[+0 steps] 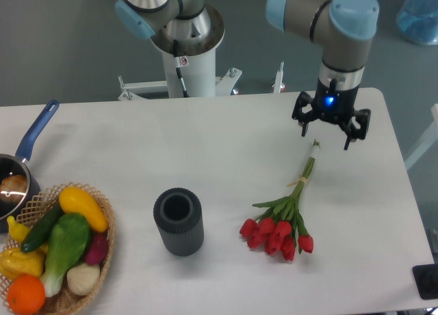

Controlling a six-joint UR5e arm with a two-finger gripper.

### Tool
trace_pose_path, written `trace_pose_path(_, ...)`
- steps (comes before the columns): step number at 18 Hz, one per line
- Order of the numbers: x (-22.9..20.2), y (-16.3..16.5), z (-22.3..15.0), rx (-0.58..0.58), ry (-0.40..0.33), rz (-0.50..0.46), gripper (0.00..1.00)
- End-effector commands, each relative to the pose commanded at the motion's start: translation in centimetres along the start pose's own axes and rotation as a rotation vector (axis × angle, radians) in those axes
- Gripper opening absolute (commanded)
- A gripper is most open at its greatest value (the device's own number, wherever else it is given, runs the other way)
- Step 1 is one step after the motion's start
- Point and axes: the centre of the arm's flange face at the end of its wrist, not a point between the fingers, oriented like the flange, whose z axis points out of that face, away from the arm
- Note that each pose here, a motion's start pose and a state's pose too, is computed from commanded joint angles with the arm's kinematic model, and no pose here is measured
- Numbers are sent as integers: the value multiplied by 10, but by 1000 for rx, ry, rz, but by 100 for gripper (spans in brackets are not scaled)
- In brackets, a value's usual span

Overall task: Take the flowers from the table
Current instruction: 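Move the open gripper down toward the stems of the red tulips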

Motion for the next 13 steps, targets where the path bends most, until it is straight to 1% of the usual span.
trace_pose_path(3,1,-7,15,58,44,1,100)
trace_pose_path(6,0,-10,25,62,61,5,100)
trace_pose_path(10,4,-21,51,55,95,23,100)
trace_pose_path(11,3,-23,63,53,102,27,100)
trace_pose_path(13,3,-34,70,60,86,50,100)
